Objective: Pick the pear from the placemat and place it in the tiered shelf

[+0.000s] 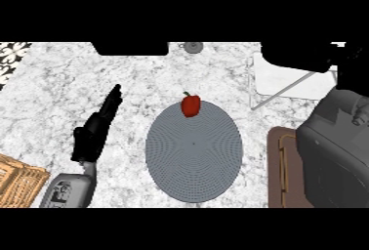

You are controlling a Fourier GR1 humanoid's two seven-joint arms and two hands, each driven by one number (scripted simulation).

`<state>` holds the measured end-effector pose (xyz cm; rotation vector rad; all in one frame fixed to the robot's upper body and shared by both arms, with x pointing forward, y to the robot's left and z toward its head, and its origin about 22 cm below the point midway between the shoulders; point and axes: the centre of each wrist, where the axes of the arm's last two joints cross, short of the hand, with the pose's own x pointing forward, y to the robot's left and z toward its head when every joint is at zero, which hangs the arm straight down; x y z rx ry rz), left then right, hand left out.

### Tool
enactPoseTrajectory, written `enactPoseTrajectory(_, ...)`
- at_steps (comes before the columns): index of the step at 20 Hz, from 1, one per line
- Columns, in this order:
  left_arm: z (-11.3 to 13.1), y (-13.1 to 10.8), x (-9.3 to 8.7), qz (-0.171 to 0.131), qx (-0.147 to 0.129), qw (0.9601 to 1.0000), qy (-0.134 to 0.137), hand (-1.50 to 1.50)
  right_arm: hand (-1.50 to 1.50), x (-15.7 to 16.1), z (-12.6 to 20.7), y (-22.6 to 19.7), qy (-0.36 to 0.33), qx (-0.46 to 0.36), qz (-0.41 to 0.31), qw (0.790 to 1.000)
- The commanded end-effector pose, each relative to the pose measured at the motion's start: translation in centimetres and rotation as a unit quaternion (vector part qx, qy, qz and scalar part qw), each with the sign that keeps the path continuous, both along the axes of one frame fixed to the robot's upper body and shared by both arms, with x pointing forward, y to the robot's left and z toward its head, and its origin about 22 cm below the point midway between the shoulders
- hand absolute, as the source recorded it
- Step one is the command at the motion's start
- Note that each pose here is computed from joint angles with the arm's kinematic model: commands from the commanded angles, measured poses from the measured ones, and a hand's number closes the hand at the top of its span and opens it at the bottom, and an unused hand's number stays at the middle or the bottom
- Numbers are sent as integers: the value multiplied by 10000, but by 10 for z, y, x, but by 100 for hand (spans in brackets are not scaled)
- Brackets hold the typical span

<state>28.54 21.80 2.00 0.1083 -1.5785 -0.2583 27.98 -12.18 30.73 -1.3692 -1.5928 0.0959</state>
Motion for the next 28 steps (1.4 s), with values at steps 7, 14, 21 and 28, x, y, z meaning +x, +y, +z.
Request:
enactPoseTrajectory(7, 9, 6, 12, -21, 32, 10000, 5, 0, 150, 27, 21, -20, 156, -555, -508, 9970)
enactPoseTrajectory(14, -1, 24, -6, -86, -27, 9999, 86, 0, 150, 71, -6, -58, 29, -820, -708, 9941)
enactPoseTrajectory(21, -4, 4, -13, -50, 39, 10000, 41, 0, 150, 108, -30, -94, -93, -1111, -597, 9920)
enactPoseTrajectory(28, 0, 3, -3, -75, -50, 10000, 30, 0, 150, 115, -52, -107, -1150, 175, -169, 9931)
